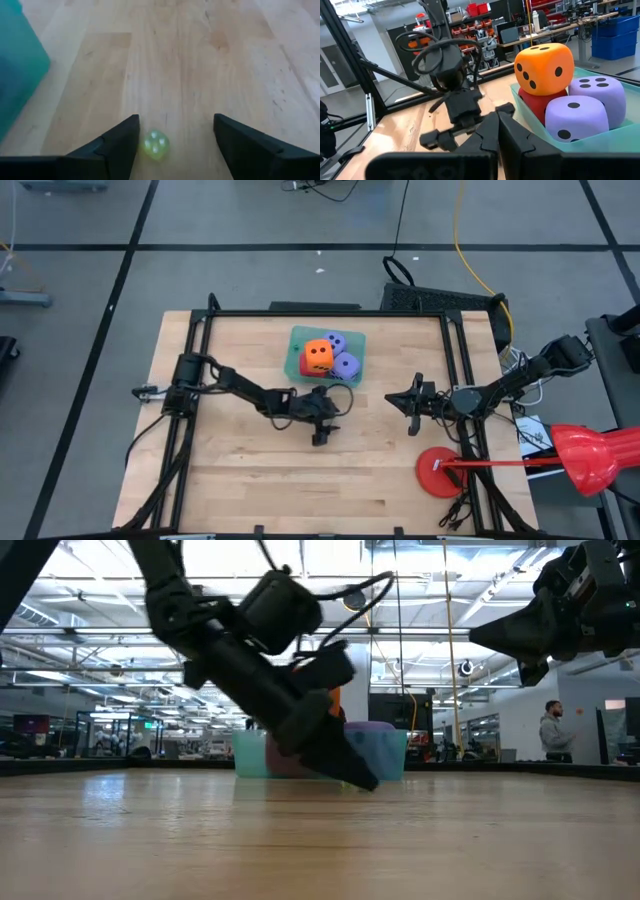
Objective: Pick & Place Dice
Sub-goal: Put the small light green dice into the blue bin
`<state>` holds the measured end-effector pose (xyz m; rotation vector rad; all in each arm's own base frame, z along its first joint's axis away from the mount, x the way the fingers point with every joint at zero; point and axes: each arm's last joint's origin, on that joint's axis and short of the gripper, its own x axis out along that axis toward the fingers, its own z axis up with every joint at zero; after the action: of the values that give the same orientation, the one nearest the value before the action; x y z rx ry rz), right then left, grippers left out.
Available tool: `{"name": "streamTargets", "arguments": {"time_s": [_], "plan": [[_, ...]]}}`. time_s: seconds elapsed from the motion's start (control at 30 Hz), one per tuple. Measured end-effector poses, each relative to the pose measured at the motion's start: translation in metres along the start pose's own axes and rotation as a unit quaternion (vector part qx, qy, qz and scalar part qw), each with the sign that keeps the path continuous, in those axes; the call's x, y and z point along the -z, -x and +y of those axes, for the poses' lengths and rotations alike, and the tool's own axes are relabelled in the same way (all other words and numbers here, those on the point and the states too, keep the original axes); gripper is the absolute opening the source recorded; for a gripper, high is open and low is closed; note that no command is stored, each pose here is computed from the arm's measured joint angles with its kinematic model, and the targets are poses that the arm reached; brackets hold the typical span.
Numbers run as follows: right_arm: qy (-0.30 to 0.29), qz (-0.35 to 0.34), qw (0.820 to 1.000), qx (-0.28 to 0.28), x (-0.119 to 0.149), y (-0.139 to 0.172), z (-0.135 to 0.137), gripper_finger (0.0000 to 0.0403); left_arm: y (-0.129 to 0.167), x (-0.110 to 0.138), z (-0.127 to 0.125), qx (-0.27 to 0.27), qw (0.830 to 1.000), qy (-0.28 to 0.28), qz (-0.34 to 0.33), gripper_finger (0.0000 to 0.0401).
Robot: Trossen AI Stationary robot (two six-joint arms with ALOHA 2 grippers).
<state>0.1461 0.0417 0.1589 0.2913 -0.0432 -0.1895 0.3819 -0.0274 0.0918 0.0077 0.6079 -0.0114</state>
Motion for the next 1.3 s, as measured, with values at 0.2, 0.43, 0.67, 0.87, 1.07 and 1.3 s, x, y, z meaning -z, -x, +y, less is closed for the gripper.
{"name": "streamTargets", "arguments": {"time_s": [0.2, 0.43, 0.67, 0.87, 1.07, 1.3], "plan": [[0.0, 0.003, 1.0, -0.001, 0.001, 0.0, 0.0, 0.0004, -0.008, -0.006, 0.009, -0.019, 0.999, 0.004, 0.045, 0.0273], [0.0, 0.005, 1.0, -0.016, 0.001, 0.002, 0.004, 0.0004, -0.005, -0.002, 0.009, -0.009, 0.997, 0.008, 0.076, 0.0273], [-0.003, 0.005, 1.0, -0.028, 0.001, 0.004, 0.007, 0.0004, -0.001, 0.001, 0.009, -0.004, 0.994, 0.017, 0.106, 0.0273], [-0.004, 0.006, 1.0, -0.029, 0.002, 0.004, 0.008, 0.0004, 0.014, 0.004, 0.01, -0.004, 0.992, 0.007, 0.122, 0.0261], [-0.003, 0.005, 1.0, -0.027, 0.002, 0.004, 0.008, 0.0004, 0.021, 0.009, 0.013, 0.032, 0.996, 0.024, 0.078, 0.0222], [-0.004, -0.004, 1.0, -0.005, 0.001, 0.004, 0.006, 0.0004, 0.018, 0.007, 0.01, 0.041, 0.997, 0.027, 0.058, 0.0211]]}}
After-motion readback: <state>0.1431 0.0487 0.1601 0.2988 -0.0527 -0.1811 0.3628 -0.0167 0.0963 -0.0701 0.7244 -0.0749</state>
